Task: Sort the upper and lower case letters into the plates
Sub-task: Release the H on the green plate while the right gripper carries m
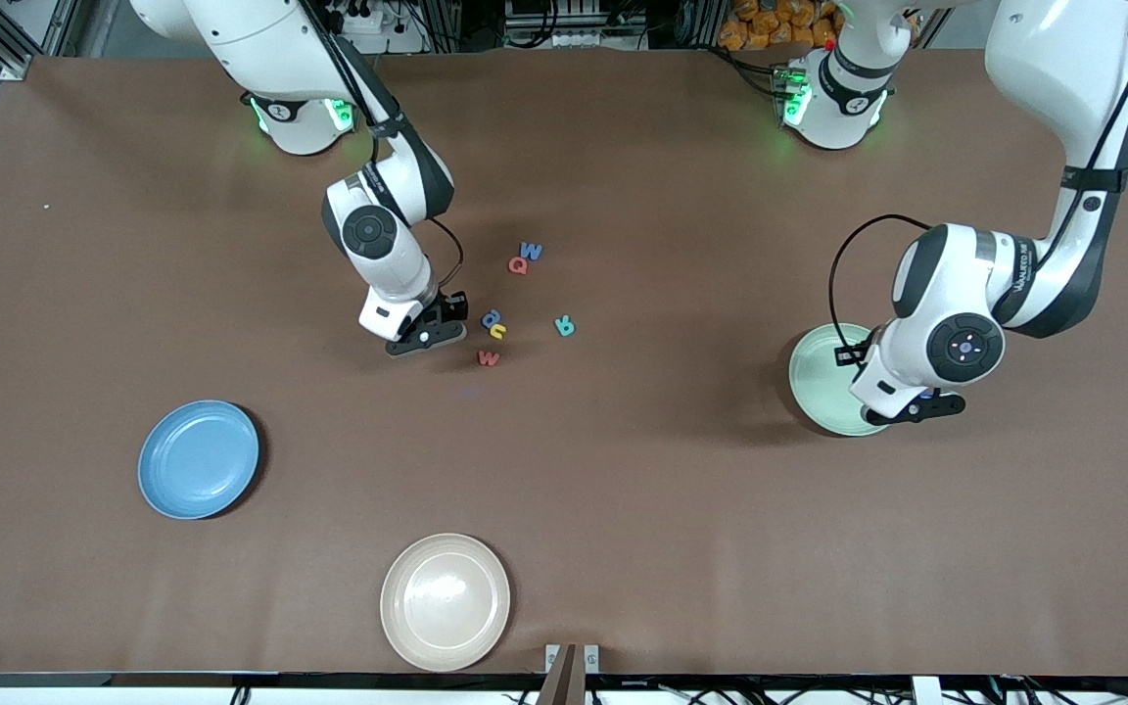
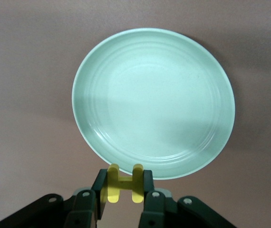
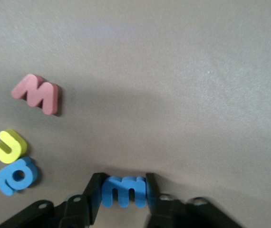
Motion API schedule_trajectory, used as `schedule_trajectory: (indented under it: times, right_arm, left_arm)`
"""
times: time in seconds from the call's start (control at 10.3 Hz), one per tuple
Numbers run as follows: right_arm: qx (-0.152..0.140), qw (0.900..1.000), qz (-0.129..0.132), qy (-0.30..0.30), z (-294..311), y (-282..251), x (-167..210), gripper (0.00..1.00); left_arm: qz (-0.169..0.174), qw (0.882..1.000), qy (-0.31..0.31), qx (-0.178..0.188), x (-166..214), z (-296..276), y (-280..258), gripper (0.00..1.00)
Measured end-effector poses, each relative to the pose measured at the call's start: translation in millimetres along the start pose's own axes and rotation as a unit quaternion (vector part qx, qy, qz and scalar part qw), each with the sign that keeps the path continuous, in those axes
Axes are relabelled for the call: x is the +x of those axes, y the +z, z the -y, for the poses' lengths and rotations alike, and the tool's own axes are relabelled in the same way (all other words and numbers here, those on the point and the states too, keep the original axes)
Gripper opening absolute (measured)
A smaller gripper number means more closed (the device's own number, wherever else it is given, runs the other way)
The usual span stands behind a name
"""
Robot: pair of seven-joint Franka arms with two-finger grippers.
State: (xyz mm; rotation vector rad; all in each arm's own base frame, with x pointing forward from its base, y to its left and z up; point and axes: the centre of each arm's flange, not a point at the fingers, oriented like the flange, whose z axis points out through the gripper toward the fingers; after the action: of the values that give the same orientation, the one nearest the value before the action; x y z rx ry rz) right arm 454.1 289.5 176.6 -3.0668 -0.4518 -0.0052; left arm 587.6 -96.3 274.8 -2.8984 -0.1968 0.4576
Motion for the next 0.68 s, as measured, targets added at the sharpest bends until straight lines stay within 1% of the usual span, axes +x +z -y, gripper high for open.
schedule_trajectory:
  times: [0.39,0.58,0.68]
  right_arm:
    - [-0.002,1.000,0.004,0.009,-8.9,-10.3,3.8,0.41]
    - [-0.008,0.999,0.012,0.029,-39.0,-40.4,12.8,0.41]
    - [-0.015,0.999,0.010,0.032,-59.5,-57.5,17.3,0.41]
  left_arm:
    - [0.015,1.000,0.010,-0.010,15.9,17.2,30.5,0.33]
    - [0.019,1.000,0.011,-0.014,21.5,19.5,43.5,0.33]
    - [0.020,1.000,0.013,-0.016,23.0,17.0,48.9,0.33]
